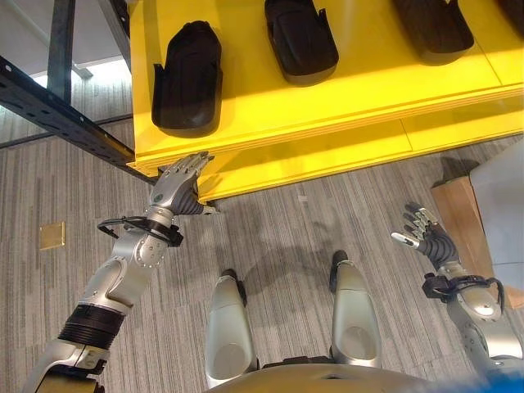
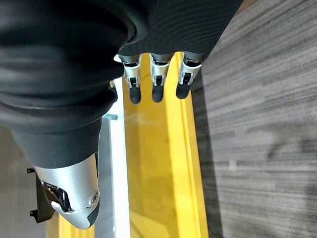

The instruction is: Move parts from the plastic box to the shelf.

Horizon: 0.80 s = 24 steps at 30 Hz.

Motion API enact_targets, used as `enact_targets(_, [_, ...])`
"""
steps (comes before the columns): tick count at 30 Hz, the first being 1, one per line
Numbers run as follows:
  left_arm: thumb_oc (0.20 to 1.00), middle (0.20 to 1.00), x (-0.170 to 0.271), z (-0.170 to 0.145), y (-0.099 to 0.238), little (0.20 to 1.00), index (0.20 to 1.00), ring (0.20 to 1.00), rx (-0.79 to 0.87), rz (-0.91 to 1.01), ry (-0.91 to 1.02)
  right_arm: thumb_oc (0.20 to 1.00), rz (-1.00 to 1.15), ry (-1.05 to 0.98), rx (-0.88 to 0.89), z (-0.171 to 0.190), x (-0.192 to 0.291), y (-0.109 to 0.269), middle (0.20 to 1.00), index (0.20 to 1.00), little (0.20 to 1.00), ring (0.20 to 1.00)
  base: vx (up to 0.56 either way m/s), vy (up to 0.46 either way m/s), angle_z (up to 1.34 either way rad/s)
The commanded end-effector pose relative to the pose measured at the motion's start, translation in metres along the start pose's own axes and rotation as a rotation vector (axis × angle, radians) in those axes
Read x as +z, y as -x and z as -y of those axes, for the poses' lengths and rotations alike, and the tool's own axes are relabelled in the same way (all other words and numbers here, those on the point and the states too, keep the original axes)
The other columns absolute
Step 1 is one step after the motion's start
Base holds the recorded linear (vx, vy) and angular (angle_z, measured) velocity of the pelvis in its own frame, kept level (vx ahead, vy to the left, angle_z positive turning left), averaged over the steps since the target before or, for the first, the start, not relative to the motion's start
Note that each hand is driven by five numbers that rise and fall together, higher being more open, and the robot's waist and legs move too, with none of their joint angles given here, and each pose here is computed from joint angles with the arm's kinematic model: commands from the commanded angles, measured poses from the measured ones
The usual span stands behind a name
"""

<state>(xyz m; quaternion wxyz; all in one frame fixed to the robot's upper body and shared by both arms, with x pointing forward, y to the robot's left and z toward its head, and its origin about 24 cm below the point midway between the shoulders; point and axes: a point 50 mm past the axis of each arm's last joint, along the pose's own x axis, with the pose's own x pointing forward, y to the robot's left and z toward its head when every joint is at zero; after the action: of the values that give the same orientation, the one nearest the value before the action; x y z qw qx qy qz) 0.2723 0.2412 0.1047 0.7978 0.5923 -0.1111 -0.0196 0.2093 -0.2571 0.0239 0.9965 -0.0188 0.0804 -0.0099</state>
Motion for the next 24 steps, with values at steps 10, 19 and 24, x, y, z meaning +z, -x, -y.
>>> enact_targets(10, [1.0, 1.0, -0.005, -0.017, -0.013, 1.0, 1.0, 1.0, 0.077, -0.014, -0.033, 1.0, 0.099, 0.052, 0.003, -0.001, 0.02, -0.004, 1.0, 1.0, 1.0, 1.0, 0.0, 0.009, -0.03])
enact_targets(19, [1.0, 1.0, -0.008, -0.025, -0.021, 1.0, 1.0, 1.0, 0.108, -0.028, -0.038, 1.0, 0.085, 0.059, 0.008, 0.0, 0.018, -0.004, 1.0, 1.0, 1.0, 1.0, 0.0, 0.0, 0.0])
enact_targets(24, [1.0, 1.0, -0.015, -0.032, -0.028, 1.0, 1.0, 1.0, 0.126, -0.062, -0.04, 1.0, 0.074, 0.065, 0.02, 0.0, 0.017, -0.004, 1.0, 1.0, 1.0, 1.0, 0.0, 0.0, 0.0])
